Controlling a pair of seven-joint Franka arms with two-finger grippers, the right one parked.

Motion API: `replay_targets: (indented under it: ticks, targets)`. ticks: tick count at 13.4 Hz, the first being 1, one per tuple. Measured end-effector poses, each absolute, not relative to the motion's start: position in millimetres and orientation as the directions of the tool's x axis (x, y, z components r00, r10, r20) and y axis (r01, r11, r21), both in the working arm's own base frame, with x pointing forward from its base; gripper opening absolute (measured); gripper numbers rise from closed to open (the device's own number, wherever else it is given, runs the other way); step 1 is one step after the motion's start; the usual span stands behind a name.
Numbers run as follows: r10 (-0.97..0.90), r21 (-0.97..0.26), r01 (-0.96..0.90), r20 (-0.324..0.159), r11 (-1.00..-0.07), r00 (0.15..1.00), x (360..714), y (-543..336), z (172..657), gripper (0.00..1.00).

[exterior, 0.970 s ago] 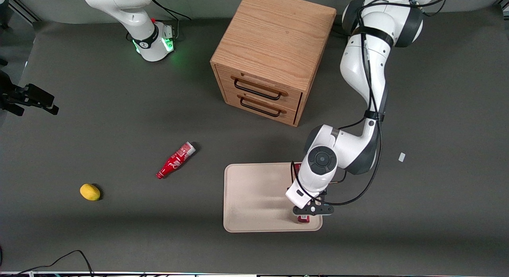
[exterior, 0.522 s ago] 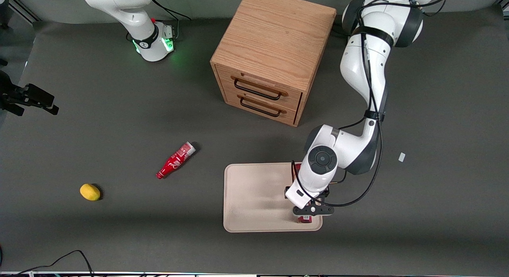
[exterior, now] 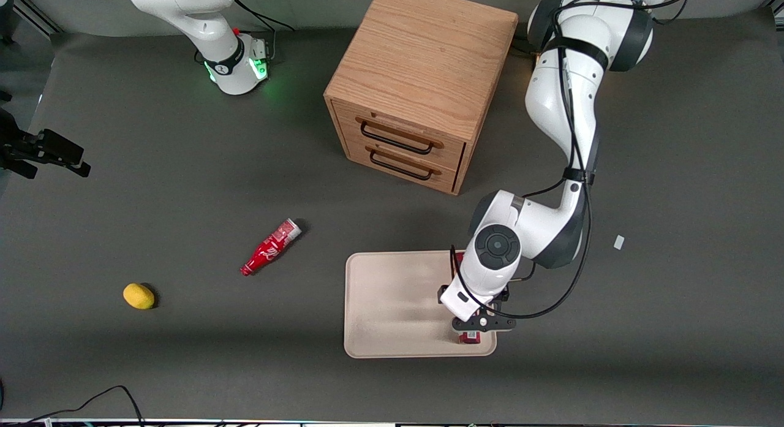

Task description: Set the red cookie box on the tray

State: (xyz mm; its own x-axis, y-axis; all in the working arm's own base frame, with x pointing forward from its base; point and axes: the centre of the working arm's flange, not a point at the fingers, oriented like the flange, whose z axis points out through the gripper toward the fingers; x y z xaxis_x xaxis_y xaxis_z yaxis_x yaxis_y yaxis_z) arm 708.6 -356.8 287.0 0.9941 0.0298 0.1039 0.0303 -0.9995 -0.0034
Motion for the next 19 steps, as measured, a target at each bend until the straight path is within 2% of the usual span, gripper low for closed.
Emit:
replay_targets:
  ticks: [3, 5, 7, 10, 14, 19]
  targets:
    - [-0.004, -0.030, -0.003, 0.054, -1.000, 0.999, 700.8, -334.0, 373.7, 1.00]
    - [-0.040, -0.029, -0.039, 0.045, -0.999, 0.998, 698.3, -283.9, 439.6, 1.00]
    - [-0.059, -0.018, -0.058, 0.036, -0.998, 0.998, 689.6, -213.6, 479.3, 1.00]
    - [-0.070, -0.008, -0.070, 0.003, -0.997, 0.998, 649.6, -130.1, 512.8, 1.00]
    - [-0.111, -0.012, -0.111, -0.009, -0.994, 0.994, 599.8, -49.0, 550.3, 1.00]
    - [-0.161, -0.019, -0.162, -0.023, -0.987, 0.987, 586.6, 27.5, 561.9, 1.00]
